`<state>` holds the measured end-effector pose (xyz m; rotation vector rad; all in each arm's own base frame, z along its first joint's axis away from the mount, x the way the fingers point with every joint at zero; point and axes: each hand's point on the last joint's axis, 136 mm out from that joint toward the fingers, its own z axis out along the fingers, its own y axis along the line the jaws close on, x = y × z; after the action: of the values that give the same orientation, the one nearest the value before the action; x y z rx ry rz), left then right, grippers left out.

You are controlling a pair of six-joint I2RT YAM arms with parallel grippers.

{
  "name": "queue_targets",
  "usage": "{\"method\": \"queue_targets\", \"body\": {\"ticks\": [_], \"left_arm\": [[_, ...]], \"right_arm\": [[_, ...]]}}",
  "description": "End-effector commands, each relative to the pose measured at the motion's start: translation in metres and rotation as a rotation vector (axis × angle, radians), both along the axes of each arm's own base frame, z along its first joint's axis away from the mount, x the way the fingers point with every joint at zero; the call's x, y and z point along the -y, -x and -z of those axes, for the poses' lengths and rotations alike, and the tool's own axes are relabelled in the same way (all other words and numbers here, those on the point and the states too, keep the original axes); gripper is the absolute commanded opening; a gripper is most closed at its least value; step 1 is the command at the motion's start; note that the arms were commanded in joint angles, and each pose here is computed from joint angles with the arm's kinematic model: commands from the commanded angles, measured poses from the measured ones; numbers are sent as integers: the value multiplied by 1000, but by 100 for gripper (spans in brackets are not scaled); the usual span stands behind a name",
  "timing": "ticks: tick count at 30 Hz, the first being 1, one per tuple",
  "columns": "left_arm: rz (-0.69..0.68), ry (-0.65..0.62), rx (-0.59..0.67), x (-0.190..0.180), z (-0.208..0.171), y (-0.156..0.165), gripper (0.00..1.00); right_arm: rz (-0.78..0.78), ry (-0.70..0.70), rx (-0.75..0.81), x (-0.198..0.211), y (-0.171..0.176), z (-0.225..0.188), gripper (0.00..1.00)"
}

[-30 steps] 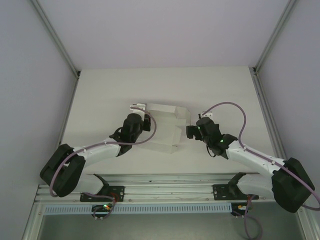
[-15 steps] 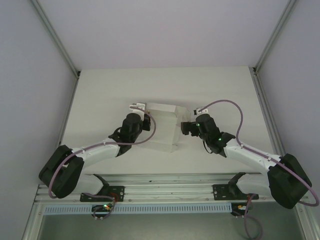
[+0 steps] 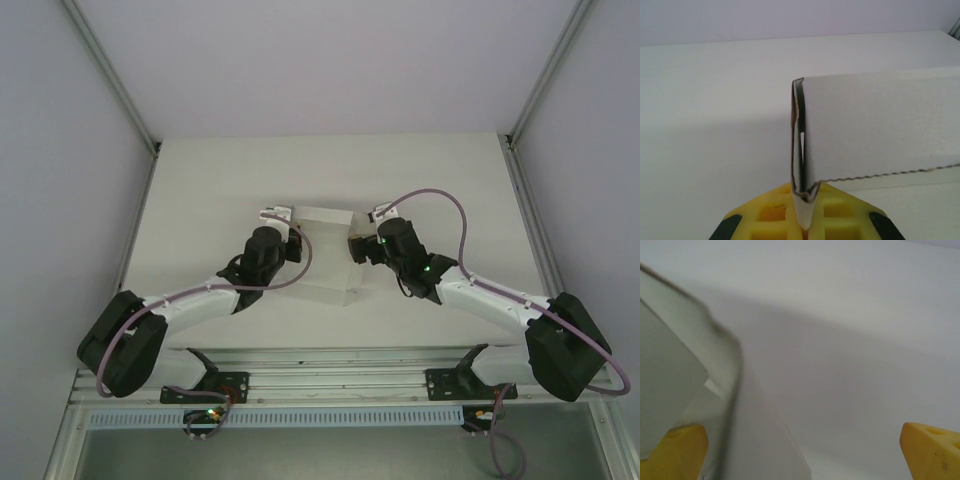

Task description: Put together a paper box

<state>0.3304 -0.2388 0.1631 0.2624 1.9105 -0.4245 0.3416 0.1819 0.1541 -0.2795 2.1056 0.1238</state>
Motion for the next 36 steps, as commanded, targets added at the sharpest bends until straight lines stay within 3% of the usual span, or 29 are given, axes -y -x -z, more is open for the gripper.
{"method": "queue_targets", "body": {"ticks": [1, 10, 15, 25, 29, 34, 36], "left_arm": [[35, 19, 43, 4, -15, 5, 0], [49, 72, 47, 8, -22, 7, 0], [1, 53, 34, -1, -17, 5, 0], [-47, 35, 21, -18, -14, -2, 0], [-35, 47, 15, -21, -17, -3, 0], [16, 73, 25, -15, -20, 1, 0], [39, 81, 32, -12, -21, 3, 0]], "right_arm": [[32, 113, -3, 15, 0, 2, 100], [-64, -36, 56, -23, -4, -3, 100], [-56, -41, 67, -24, 0, -9, 99], [-133, -270, 127, 1, 62, -58, 100], [-6, -319, 179, 44, 70, -73, 100], [285, -392, 130, 111, 60, -58, 100], [277, -446, 108, 111, 52, -51, 100]]}}
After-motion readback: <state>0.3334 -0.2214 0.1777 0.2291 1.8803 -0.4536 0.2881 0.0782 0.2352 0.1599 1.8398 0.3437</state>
